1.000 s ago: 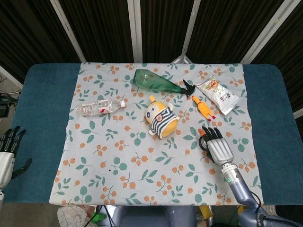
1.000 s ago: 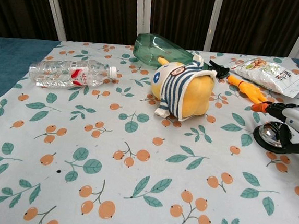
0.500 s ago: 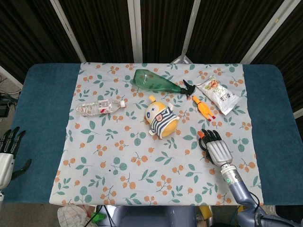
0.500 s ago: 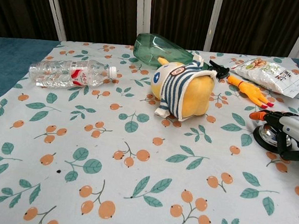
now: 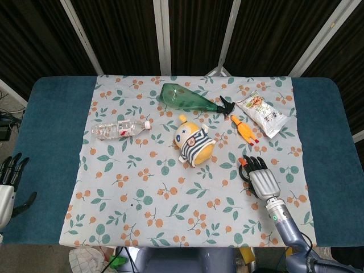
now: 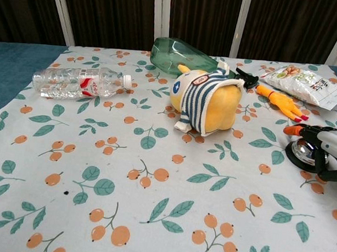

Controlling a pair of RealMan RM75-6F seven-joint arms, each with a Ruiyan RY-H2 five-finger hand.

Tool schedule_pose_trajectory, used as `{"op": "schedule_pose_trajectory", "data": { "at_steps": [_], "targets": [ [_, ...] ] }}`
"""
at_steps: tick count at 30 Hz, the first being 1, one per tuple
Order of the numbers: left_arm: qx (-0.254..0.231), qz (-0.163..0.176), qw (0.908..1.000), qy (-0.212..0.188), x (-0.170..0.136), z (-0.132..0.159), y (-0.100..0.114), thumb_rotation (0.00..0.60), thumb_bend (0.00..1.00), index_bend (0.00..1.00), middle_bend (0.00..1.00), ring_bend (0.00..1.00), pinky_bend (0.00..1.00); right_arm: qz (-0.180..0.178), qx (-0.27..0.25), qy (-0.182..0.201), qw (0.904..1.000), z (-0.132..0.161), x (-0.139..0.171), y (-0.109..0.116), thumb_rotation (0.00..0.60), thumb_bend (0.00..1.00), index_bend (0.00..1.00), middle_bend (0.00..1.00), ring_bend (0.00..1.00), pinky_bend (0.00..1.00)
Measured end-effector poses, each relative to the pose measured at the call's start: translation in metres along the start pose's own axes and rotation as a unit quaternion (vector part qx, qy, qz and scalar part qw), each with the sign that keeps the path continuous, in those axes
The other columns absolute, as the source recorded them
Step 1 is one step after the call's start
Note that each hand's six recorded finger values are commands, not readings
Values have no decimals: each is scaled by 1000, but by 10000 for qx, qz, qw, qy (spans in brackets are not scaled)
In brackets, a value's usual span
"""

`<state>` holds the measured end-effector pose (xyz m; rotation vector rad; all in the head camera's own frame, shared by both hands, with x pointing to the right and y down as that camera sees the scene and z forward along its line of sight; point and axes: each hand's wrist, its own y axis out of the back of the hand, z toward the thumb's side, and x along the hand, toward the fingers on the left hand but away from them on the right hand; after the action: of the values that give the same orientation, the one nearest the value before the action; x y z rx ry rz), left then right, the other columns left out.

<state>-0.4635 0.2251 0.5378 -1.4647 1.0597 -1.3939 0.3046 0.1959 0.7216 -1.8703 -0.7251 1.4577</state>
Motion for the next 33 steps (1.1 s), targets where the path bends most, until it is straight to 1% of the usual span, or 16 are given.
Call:
{"op": "schedule_pose_trajectory", "data": {
  "at_steps": [5, 8, 10, 14, 18, 21, 24, 27, 33],
  "targets": [
    [19, -8, 10000, 5, 1, 0, -1, 600, 405, 47, 0, 27, 165, 105, 19, 19, 9999, 2, -6, -9, 600, 1000, 83, 0, 0, 0],
    [22, -8, 10000, 7, 1, 0, -1, 600, 404, 47, 0, 27, 165, 53, 5, 61, 10000, 4, -7, -6, 600, 1000, 84, 0, 0, 0],
    [22, -3, 10000, 10, 0, 0, 0, 600, 405, 47, 0, 27, 165, -55, -18, 96, 9999, 6, -6, 0, 600, 1000, 84, 0, 0, 0],
    [15, 3, 10000, 14, 0, 0, 0, 600, 405, 47, 0, 27, 165, -382, -90, 196, 9990, 11, 0, 21, 600, 1000, 83, 0, 0, 0],
    [9, -14, 10000, 18, -1, 0, 0, 600, 404, 47, 0, 27, 165, -720, -127, 275, 9969, 16, 14, 51, 600, 1000, 84, 0, 0, 0],
    [13, -43, 10000, 28, -1, 0, -1, 600, 404, 47, 0, 27, 165, -893, -88, 305, 9955, 20, 28, 71, 600, 1000, 83, 0, 0, 0],
    [10, -47, 10000, 18, -1, 1, -1, 600, 404, 47, 0, 27, 165, -992, -34, 272, 9947, 21, 45, 86, 600, 1000, 83, 0, 0, 0],
    [-5, -34, 10000, 32, -2, 0, 0, 600, 405, 47, 0, 27, 165, -1069, 20, 157, 9941, 14, 65, 96, 600, 1000, 84, 0, 0, 0],
    [-50, -4, 10000, 59, -3, -2, 3, 600, 404, 47, 0, 27, 165, -1323, 81, -90, 9911, -3, 98, 103, 600, 1000, 83, 0, 0, 0]
  ]
}}
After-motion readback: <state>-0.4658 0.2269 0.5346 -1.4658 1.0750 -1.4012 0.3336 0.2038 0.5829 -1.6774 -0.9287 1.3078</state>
